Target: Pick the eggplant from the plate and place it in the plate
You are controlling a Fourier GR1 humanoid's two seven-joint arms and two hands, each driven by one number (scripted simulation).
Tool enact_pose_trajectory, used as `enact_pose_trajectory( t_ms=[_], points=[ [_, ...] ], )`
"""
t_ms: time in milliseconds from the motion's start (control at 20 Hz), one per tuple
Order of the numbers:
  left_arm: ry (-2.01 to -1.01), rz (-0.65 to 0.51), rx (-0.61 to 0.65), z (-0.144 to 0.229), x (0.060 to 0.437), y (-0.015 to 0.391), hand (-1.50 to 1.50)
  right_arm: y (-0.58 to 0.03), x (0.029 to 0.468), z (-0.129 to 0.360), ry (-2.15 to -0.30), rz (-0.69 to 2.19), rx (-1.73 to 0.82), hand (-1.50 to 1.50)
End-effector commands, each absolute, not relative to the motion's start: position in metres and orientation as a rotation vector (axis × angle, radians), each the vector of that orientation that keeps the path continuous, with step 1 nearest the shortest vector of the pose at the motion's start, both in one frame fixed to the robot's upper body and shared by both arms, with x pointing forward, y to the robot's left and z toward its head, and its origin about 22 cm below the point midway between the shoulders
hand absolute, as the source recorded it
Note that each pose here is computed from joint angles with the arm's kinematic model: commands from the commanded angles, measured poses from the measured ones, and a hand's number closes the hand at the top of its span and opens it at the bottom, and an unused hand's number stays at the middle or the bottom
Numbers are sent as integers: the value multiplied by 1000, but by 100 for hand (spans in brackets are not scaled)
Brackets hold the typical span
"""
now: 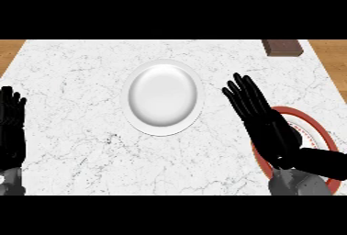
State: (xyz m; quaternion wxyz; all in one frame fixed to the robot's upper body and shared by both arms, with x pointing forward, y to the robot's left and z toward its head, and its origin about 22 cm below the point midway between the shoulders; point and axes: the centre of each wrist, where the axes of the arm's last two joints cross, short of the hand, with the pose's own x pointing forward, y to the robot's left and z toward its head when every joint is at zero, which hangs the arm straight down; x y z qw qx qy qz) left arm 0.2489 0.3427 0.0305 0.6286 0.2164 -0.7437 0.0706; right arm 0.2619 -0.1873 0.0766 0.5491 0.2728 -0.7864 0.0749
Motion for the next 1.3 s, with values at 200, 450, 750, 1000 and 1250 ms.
enact_pose_trajectory(
  t_ms=[200, 450, 750, 1000, 1250],
  points=[
    [-1603, -75, 268, 12, 245, 318, 0, -216, 285, 49, -1321, 289, 782, 150],
    [-1532, -128, 181, -17, 238, 296, 0, -292, 310, 48, -1377, 228, 389, -150],
    [-1512, -139, 151, -29, 238, 301, 0, -341, 286, 10, -1477, 276, 407, -150],
    [-1518, -142, 153, -16, 253, 294, 0, -370, 297, 50, -1501, 331, 213, -150],
    [-1515, -158, 134, -32, 254, 293, 0, -407, 316, 88, -1422, 533, 89, -150]
  ],
)
